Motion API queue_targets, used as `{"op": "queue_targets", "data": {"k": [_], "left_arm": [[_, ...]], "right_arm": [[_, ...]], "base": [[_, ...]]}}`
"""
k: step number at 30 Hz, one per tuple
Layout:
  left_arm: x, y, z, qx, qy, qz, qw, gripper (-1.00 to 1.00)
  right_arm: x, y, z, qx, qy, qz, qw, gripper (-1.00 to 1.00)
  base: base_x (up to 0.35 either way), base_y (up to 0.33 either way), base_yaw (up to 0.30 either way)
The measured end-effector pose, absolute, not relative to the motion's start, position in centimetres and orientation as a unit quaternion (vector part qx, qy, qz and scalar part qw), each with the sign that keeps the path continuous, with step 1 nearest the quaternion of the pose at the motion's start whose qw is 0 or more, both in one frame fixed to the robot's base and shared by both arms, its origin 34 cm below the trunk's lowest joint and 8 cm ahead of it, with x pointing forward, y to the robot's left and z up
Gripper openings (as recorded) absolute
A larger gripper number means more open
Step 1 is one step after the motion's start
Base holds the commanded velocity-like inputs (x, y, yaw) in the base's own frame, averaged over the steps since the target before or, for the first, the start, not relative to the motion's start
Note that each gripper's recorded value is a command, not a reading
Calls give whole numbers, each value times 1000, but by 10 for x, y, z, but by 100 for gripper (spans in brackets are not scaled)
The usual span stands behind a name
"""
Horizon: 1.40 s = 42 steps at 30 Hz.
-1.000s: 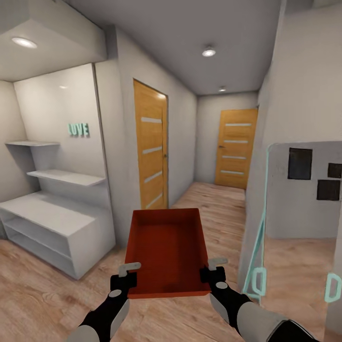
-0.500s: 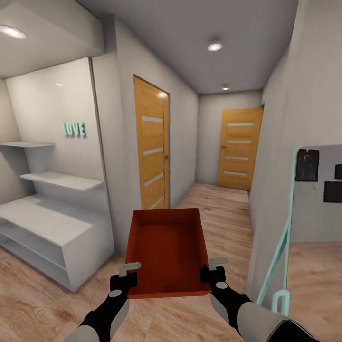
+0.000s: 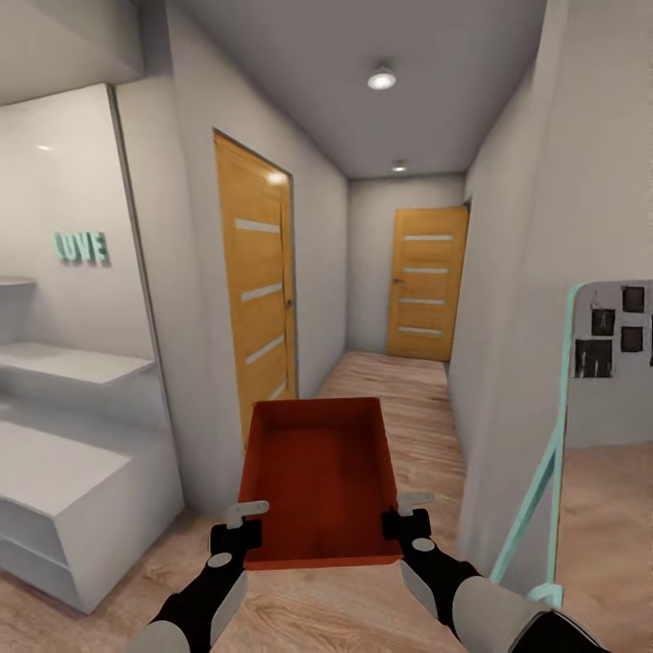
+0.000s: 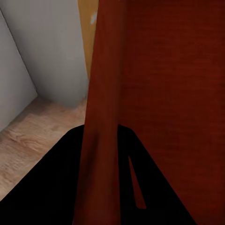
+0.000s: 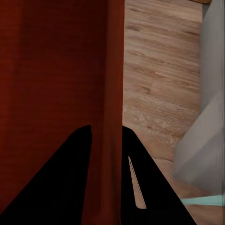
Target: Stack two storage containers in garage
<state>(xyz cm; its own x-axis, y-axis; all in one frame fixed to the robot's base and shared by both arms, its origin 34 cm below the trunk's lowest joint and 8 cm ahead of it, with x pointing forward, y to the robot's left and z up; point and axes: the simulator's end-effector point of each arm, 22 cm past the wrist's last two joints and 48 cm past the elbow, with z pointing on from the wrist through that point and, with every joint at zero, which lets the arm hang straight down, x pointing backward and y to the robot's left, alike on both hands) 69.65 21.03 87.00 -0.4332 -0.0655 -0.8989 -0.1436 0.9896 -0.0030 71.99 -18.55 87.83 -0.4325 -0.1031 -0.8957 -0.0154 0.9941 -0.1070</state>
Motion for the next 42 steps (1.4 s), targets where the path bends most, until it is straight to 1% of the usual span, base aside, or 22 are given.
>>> {"op": "queue_targets", "data": {"k": [18,42], "left_arm": [[696,210,870,-62,846,36,529,-100],[696,211,870,-62,846,36,529,-100]], "right_arm": [[720,-185,878,-35,845,-41,531,-100],[720,-185,878,-35,845,-41,531,-100]], "base": [[323,106,-272],[323,106,-9]]}}
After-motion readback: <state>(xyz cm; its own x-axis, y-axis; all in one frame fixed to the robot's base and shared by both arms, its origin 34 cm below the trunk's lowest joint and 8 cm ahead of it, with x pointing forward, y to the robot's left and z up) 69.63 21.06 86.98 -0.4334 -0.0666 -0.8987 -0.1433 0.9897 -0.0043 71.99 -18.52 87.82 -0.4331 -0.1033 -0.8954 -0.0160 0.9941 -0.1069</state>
